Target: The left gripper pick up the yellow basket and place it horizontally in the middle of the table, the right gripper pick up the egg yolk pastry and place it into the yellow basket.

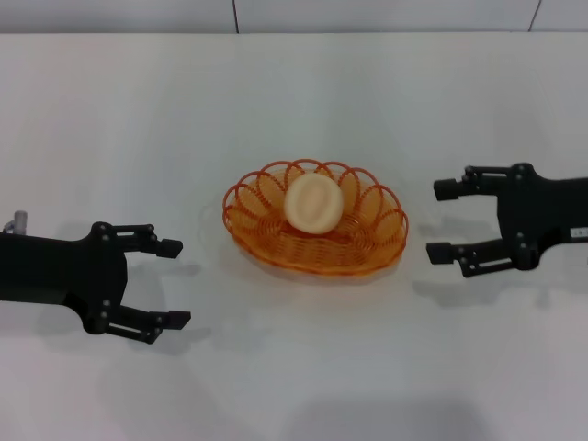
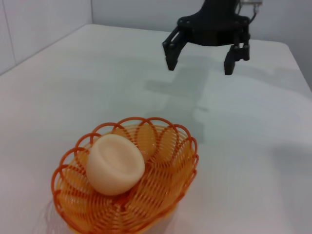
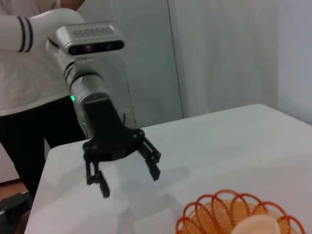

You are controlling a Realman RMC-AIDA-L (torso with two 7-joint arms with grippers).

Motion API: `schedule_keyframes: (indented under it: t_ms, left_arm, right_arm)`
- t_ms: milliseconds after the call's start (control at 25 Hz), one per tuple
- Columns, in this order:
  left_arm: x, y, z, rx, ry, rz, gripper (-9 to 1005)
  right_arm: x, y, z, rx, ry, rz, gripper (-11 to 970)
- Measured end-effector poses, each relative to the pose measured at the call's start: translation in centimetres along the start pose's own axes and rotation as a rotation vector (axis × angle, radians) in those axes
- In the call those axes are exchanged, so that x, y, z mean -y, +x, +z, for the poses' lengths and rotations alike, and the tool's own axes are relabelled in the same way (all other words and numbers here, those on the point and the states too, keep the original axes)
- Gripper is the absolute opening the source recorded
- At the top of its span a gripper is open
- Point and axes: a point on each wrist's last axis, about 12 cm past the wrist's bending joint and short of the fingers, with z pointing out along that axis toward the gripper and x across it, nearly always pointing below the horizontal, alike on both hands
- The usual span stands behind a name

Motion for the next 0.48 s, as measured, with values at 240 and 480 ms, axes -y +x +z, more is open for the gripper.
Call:
schedule_keyframes:
  t_ms: [240,480]
  left_arm:
    - [-0.1,0.0,-0.2,0.018,-0.018,-0.004,887]
    - [-0.2,-0.1,0.1,0.045,-0.015,-0.017,887]
  right_arm:
    - [-0.4,1.7,-0.4,-0.042,0.025,0.003,851]
    - [-0.7,2.1,-0.3,-0.06,0.015,-0.009,850]
